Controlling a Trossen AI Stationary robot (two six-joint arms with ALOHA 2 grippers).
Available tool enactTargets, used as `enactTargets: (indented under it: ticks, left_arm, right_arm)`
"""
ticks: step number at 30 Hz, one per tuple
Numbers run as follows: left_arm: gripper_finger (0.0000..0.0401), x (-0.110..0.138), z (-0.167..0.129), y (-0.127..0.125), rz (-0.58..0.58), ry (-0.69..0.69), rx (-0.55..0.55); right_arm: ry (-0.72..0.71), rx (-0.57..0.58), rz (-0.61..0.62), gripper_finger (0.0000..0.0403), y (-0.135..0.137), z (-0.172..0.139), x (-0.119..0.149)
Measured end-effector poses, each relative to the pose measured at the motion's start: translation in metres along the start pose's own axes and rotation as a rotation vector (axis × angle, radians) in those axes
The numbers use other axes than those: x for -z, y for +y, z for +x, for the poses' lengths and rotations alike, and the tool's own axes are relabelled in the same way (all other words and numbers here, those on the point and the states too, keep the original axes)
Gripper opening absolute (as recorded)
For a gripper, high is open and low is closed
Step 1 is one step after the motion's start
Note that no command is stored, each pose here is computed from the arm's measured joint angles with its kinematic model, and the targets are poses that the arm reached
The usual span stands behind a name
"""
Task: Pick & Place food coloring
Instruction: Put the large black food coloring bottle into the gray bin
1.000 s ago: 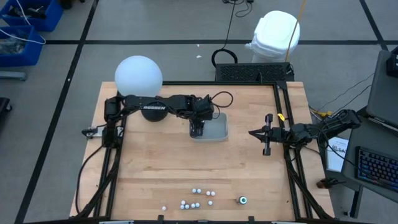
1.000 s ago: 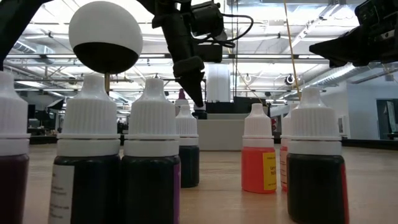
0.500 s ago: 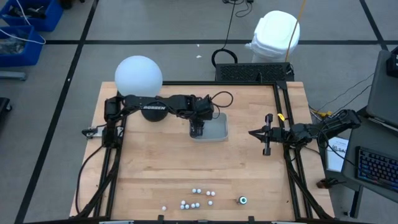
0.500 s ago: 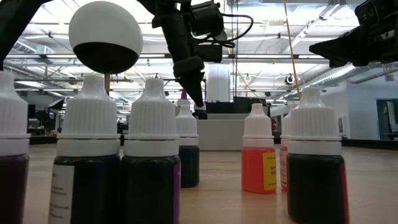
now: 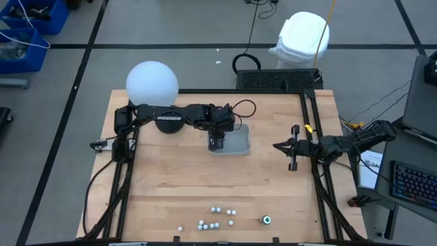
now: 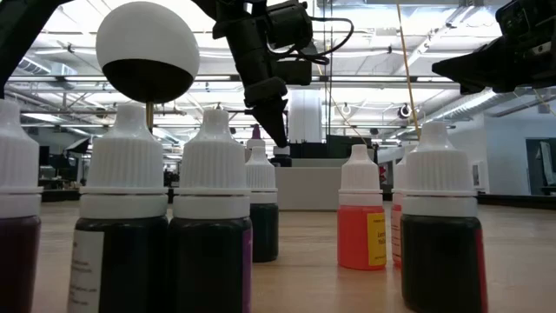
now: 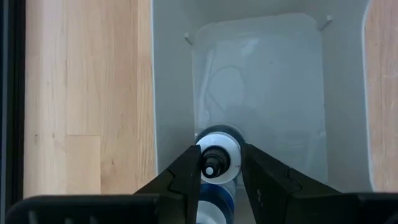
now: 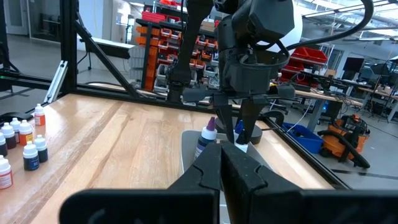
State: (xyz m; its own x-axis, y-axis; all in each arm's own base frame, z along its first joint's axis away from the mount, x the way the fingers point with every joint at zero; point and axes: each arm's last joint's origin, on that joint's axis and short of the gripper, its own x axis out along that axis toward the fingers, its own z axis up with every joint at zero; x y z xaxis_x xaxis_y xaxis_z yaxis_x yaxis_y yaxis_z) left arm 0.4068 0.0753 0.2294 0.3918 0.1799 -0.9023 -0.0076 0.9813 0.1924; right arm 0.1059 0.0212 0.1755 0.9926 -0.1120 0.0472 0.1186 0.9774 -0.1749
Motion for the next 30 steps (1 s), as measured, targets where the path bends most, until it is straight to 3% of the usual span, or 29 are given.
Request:
enactTargets:
  ticks: [14, 30]
  left_arm:
    - [0.0113, 0.0010, 0.0002, 0.0031, -0.007, 0.016, -0.057]
    - [0.0113, 0.0019, 0.0008, 0.0067, -0.045, 0.007, -0.019]
  right_arm:
    - [0.000, 0.000, -0.002, 0.0000, 0.0000, 0.0000, 0.0000]
    - [0.000, 0.000, -0.001, 0.0000, 0.0000, 0.0000, 0.0000]
